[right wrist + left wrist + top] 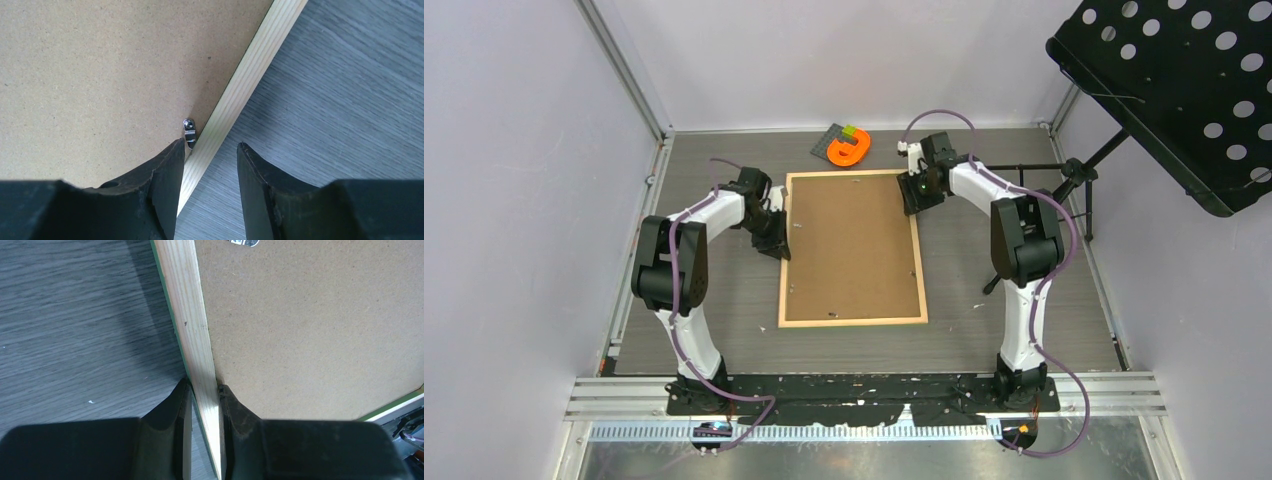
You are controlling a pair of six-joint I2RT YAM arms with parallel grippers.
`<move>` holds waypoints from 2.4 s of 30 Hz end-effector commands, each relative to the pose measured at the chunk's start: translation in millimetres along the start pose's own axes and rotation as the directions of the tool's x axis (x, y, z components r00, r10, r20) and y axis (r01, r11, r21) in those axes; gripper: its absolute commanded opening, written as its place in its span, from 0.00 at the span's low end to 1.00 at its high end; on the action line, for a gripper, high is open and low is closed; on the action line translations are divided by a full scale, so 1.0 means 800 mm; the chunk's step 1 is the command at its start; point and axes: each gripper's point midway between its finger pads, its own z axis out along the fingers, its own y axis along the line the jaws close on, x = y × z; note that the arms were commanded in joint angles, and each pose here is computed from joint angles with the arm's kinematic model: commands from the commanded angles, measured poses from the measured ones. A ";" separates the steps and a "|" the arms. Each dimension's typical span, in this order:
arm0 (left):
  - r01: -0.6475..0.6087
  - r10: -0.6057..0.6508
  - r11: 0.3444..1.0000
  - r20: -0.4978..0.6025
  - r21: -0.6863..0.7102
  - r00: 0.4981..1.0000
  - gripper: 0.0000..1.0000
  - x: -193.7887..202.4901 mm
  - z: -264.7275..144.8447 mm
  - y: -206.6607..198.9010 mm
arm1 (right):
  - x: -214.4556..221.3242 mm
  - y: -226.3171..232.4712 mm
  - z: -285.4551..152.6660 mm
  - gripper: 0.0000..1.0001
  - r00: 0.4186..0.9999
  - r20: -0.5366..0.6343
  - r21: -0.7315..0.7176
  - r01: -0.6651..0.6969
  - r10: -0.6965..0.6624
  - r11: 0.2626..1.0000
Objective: Put the photo into the frame
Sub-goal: Install the photo frame at the center of the board.
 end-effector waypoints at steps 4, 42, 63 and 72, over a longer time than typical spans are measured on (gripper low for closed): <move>-0.041 0.040 0.998 0.008 0.046 0.999 0.00 -0.006 0.014 -0.008 | -0.019 -0.001 -0.004 0.49 0.999 0.023 0.022 0.024 -0.024 0.999; -0.040 0.040 0.998 0.001 0.053 0.999 0.00 -0.005 0.015 -0.009 | -0.039 -0.007 -0.002 0.29 0.996 0.019 0.076 0.088 -0.090 0.993; -0.042 0.043 0.997 -0.003 0.060 0.999 0.00 -0.005 0.015 -0.010 | -0.041 0.014 -0.008 0.47 0.998 0.053 0.005 0.022 -0.023 1.000; -0.040 0.041 0.997 -0.007 0.062 0.999 0.00 -0.005 0.016 -0.010 | -0.017 0.011 -0.004 0.42 0.999 0.006 0.012 0.053 -0.053 0.999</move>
